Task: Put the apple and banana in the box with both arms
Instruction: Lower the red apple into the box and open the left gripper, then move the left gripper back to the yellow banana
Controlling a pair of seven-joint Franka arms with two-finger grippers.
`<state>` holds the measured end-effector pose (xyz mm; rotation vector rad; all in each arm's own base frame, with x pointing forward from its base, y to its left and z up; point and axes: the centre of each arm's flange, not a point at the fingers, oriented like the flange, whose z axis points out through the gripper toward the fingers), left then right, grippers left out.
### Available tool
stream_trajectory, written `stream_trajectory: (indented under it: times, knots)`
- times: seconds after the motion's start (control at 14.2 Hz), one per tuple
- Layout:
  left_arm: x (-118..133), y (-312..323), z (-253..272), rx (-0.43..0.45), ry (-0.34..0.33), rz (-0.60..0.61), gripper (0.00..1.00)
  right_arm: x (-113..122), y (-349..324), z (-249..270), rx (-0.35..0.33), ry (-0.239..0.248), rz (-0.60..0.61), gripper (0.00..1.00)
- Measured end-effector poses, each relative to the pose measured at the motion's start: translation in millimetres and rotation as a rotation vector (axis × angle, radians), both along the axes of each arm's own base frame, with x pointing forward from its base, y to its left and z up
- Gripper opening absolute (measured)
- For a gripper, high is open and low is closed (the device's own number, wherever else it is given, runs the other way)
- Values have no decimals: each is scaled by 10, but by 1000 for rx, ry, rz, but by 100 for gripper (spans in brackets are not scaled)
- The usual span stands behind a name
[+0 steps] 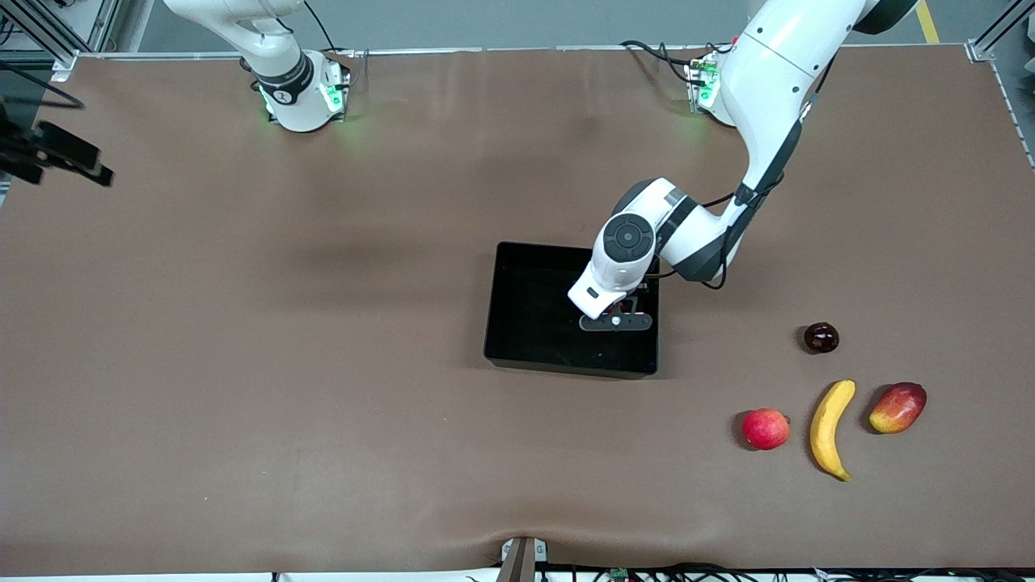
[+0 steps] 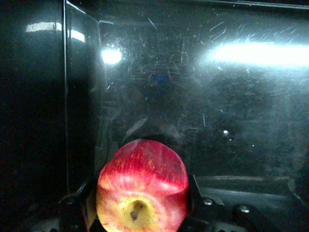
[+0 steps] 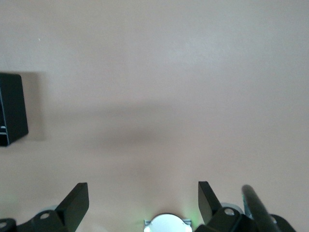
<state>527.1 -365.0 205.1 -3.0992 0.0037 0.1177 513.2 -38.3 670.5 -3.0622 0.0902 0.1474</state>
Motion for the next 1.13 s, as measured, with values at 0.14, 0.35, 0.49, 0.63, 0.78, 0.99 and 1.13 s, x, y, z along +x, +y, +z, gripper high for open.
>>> stream_trajectory:
  times: [0.14, 0.35, 0.49, 0.63, 0.78, 0.99, 1.13]
  knots:
    - [21, 28, -10, 3, -2, 3, 87, -57, -16, -31, 6, 7, 30, 100]
    - [174, 50, 245, -12, -44, 18, 100, -37, -95, -75, -43, 3, 38, 100]
    - [299, 90, 718, -1, -78, 32, 100, -27, -151, -1, -80, -19, 37, 100]
    - [405, 169, 1295, 16, -113, 53, 100, -4, -128, 31, -87, -40, 43, 100]
    - [558, 364, 1695, 18, -146, 70, 100, 9, -117, 32, -88, -47, 45, 100]
    - [954, 1163, 1686, 40, -134, -14, 100, 8, -175, 22, -88, -44, 34, 100]
    - [1248, 1939, 1465, 43, -101, -71, 100, 9, -300, -19, -87, -32, 12, 100]
